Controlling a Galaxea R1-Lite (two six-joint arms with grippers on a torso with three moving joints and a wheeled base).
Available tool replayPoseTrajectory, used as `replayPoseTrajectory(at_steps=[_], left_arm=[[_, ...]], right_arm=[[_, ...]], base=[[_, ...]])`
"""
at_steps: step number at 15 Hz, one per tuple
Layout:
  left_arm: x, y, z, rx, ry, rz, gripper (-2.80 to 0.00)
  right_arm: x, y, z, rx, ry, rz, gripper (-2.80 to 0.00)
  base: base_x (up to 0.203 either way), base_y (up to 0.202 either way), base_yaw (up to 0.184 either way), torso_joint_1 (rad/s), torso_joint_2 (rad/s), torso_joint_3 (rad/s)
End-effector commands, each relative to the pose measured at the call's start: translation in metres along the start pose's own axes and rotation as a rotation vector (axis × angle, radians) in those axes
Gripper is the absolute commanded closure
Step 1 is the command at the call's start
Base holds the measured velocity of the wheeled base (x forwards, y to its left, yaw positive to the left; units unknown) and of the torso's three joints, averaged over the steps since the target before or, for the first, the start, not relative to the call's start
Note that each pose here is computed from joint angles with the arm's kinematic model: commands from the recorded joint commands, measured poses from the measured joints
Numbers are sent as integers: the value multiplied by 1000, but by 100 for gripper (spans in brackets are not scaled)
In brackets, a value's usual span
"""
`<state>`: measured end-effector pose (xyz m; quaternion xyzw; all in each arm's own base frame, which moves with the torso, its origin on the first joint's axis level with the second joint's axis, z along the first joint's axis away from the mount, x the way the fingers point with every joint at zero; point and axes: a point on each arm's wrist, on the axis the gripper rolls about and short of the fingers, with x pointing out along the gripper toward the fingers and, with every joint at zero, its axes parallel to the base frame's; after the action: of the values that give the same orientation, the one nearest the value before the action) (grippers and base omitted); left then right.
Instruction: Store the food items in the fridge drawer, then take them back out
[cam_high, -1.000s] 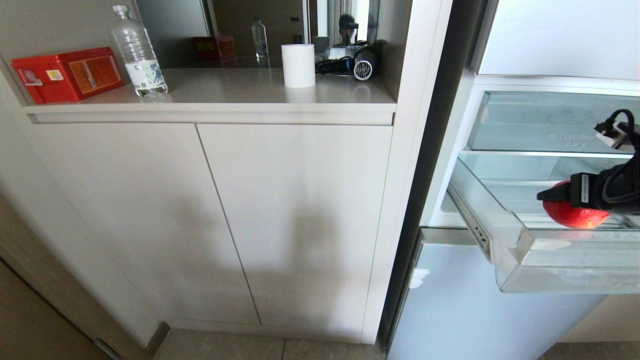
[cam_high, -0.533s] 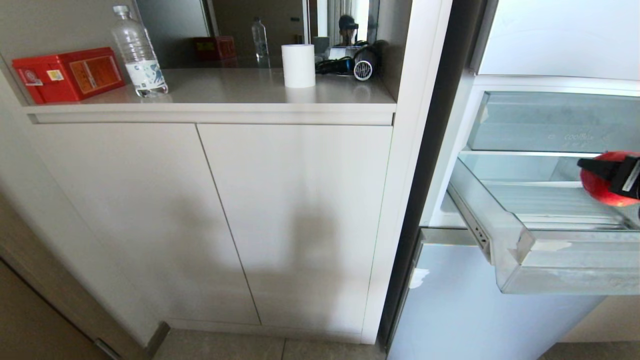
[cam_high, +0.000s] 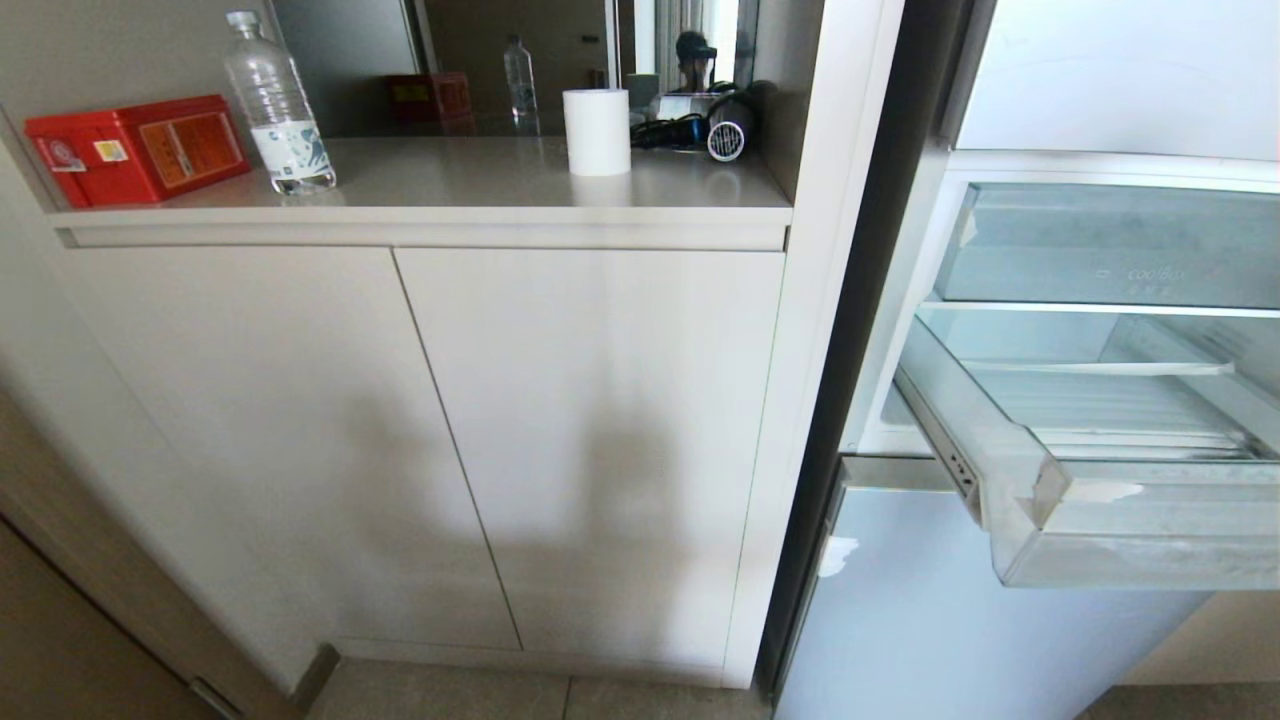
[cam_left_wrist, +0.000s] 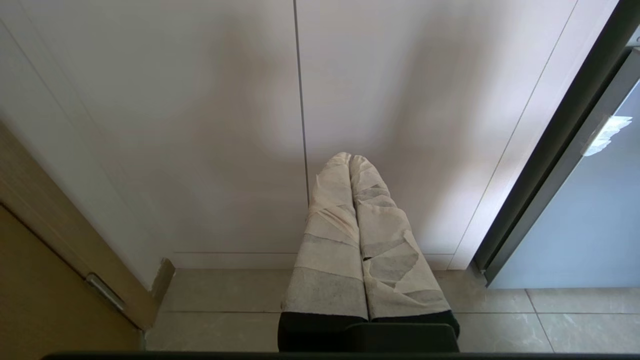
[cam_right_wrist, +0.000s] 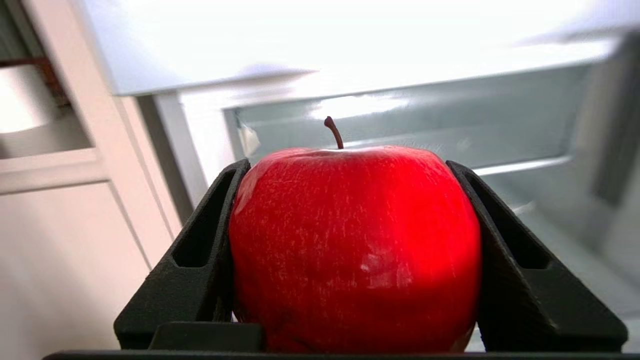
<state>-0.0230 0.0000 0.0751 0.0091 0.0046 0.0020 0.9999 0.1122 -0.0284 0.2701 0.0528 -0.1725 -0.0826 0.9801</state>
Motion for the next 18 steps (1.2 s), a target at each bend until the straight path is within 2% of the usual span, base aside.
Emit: replayPoseTrajectory(at_steps=[1, 2, 4, 6, 8, 9, 10, 12, 13, 18], left_arm=[[0, 0, 0, 0, 0, 1, 0], [0, 0, 0, 0, 0, 1, 0], [0, 0, 0, 0, 0, 1, 0], [0, 0, 0, 0, 0, 1, 0], [0, 0, 0, 0, 0, 1, 0], [0, 0, 0, 0, 0, 1, 0], [0, 0, 0, 0, 0, 1, 0], [0, 0, 0, -3, 0, 1, 0], [0, 0, 0, -3, 0, 1, 0], [0, 0, 0, -3, 0, 1, 0]], right_arm=[[-78, 9, 27, -64, -135, 18, 0], [-106, 10, 20, -113, -76, 6, 0], [-148, 6, -19, -176, 223, -18, 0], [-164, -1, -64, -197, 473, 23, 0], [-167, -7, -98, -216, 561, 154, 0], [-172, -9, -111, -227, 557, 192, 0], [-180, -11, -120, -239, 516, 213, 0], [-194, -14, -128, -243, 369, 230, 0], [-196, -15, -132, -240, 334, 233, 0], [-195, -17, -138, -218, 345, 209, 0]], base=[[0, 0, 0, 0, 0, 0], [0, 0, 0, 0, 0, 0], [0, 0, 0, 0, 0, 0], [0, 0, 0, 0, 0, 0], [0, 0, 0, 0, 0, 0], [0, 0, 0, 0, 0, 0], [0, 0, 0, 0, 0, 0], [0, 0, 0, 0, 0, 0], [0, 0, 0, 0, 0, 0], [0, 0, 0, 0, 0, 0]])
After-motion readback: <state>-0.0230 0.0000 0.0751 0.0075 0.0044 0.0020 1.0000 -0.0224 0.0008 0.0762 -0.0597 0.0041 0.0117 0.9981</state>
